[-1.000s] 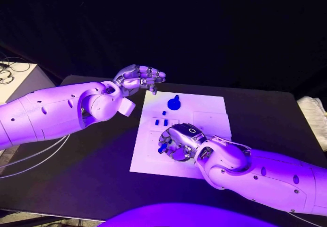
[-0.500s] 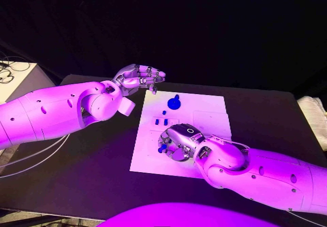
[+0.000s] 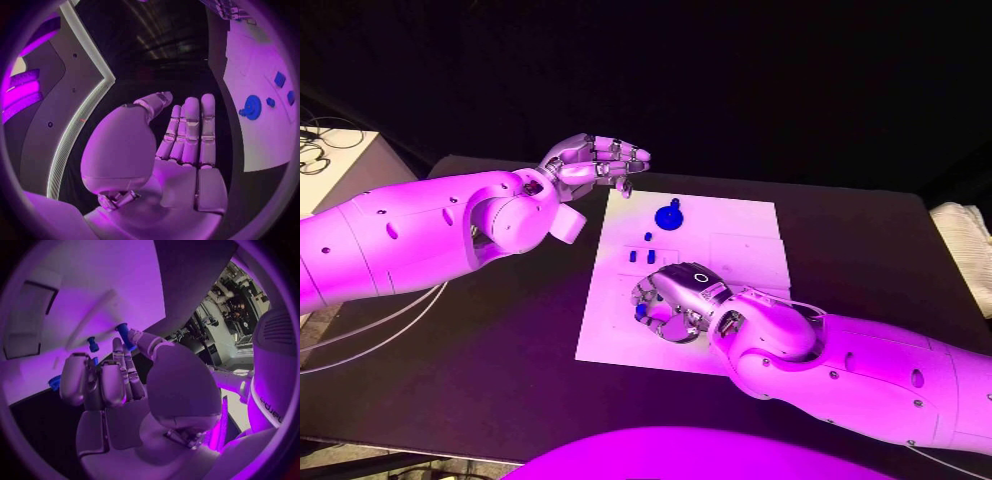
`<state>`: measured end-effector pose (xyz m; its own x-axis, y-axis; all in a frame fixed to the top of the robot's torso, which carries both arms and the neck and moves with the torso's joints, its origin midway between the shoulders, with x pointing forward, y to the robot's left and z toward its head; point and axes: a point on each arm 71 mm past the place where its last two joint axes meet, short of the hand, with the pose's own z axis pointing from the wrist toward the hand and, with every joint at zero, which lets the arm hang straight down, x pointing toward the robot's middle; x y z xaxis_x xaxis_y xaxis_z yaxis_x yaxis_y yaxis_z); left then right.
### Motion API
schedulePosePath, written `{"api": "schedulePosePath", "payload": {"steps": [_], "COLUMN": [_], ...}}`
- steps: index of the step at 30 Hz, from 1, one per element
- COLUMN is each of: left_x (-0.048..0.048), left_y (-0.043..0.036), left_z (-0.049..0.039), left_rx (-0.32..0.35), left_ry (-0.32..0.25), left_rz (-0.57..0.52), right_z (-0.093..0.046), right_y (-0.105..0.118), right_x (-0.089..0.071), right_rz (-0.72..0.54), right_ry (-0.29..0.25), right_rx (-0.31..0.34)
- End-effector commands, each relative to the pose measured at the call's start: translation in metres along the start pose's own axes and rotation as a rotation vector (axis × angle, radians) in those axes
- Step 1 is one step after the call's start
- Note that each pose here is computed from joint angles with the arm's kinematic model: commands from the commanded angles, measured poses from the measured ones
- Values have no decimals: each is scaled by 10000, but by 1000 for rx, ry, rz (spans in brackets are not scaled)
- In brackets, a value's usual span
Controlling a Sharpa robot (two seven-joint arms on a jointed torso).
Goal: Assemble the parts on the task board
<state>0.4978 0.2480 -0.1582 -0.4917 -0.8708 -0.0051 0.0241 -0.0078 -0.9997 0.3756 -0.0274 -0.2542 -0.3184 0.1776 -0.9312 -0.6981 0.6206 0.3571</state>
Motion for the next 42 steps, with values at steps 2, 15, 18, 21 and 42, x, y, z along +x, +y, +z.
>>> {"api": "schedulePosePath", "payload": {"steps": [2,15,18,21,42], "left_x": [18,17,17,15,0], "left_y": [-10,-8,-8,-7,15], "left_z": [1,-1,-1,0,-14], "left_rx": [5,2,1,1,-5], "left_ry": [14,15,16,15,15], "left_rz": [-11,-11,-11,-11,-17], "right_z": [-5,-38,-69,-121,-1200], "right_y": [16,5,-7,-36,-1131], "right_x": [-5,-36,-63,-91,-949], "right_rz": [6,22,33,50,377], "right_ry": [-7,-40,-67,-83,-135], "right_rx": [-20,-25,-24,-18,436]}}
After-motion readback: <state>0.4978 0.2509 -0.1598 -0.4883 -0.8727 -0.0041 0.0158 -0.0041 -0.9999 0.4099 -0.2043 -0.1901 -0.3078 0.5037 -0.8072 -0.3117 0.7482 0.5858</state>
